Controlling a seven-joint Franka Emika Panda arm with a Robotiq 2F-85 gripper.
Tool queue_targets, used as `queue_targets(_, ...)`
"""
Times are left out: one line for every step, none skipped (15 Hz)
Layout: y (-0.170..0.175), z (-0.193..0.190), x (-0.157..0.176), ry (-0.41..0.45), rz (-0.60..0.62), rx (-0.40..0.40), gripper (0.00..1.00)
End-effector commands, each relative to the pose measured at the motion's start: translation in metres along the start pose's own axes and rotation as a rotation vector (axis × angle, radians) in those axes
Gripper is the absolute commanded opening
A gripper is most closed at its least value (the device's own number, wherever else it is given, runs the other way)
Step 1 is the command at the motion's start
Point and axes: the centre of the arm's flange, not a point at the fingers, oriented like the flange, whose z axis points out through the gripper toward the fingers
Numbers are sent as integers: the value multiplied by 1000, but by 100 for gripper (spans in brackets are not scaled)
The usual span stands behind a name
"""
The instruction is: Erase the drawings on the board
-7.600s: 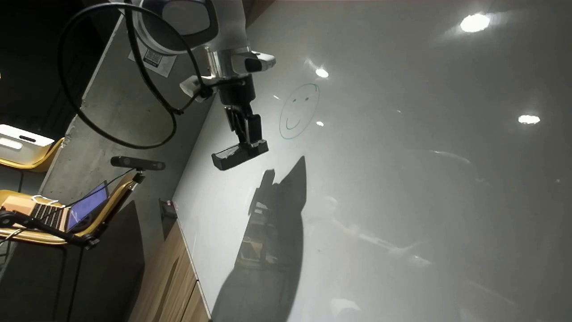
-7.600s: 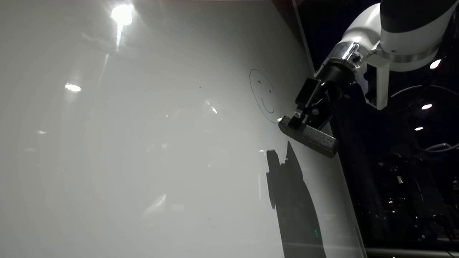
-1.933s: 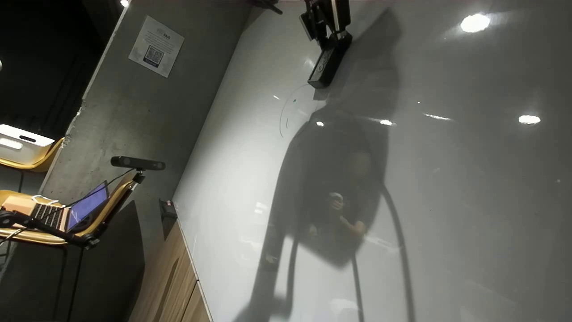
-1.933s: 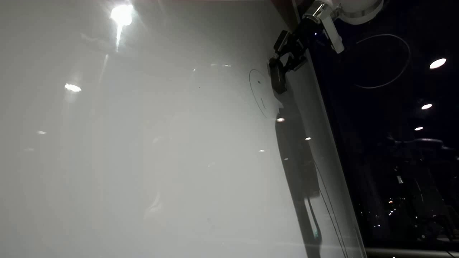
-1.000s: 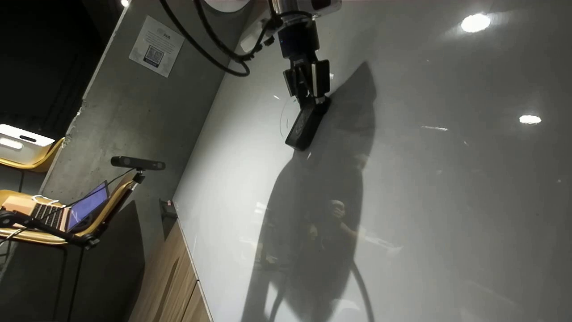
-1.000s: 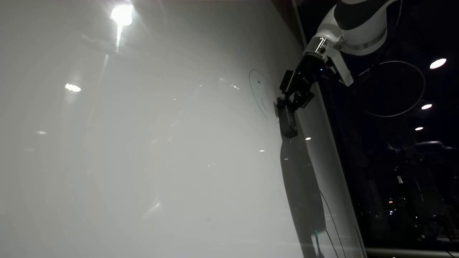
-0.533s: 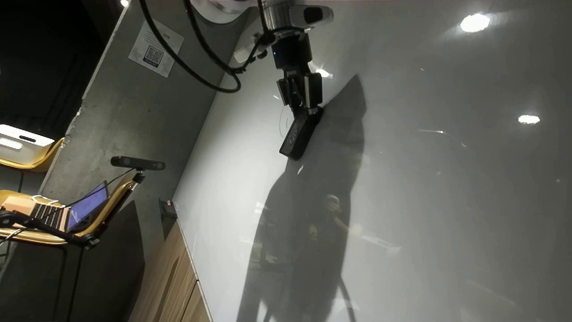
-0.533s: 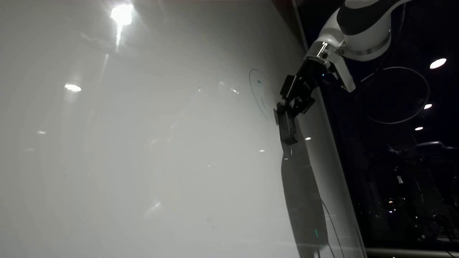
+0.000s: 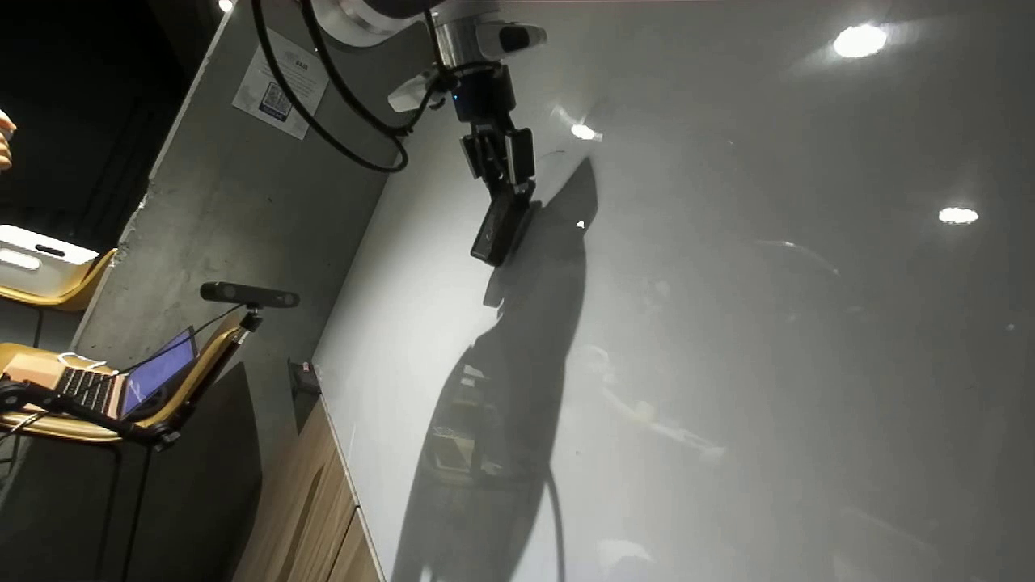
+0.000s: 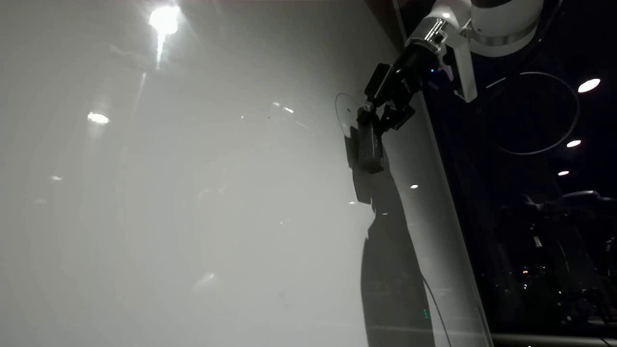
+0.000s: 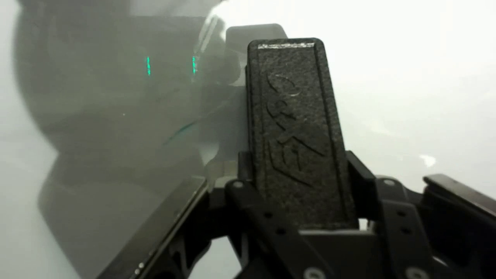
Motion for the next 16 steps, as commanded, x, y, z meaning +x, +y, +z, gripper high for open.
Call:
queue_targets(-25,-24,-12,44,-22,27,32)
queue_targets(-30,-30,-13,50,-32,32,32)
queue_targets(-32,-28,-12,58,-41,34,32)
queue_targets(-32,-30,-10,62,-47,36,32)
queue_targets(-34,-30,-10,68,-49,34,32)
queue_targets(-35,-31,-11,72,-50,31,32)
queue_targets(-36,-32,-11,72,-51,29,32)
queue_targets(-36,-32,-11,74,-51,23,32)
queue_targets(-36,-33,-12,73,-51,20,32)
queue_targets(-36,-35,-13,73,-53,14,32)
queue_targets(-35,-35,-13,73,-57,8,32)
queue_targets(-32,-37,-13,76,-63,-1,32)
queue_targets(-31,-38,-12,78,-67,-8,32)
queue_targets(-30,-40,-12,79,-71,-15,32)
queue_targets(-29,-41,-12,80,-75,-21,32)
queue_targets(-28,-42,-13,82,-77,-27,32)
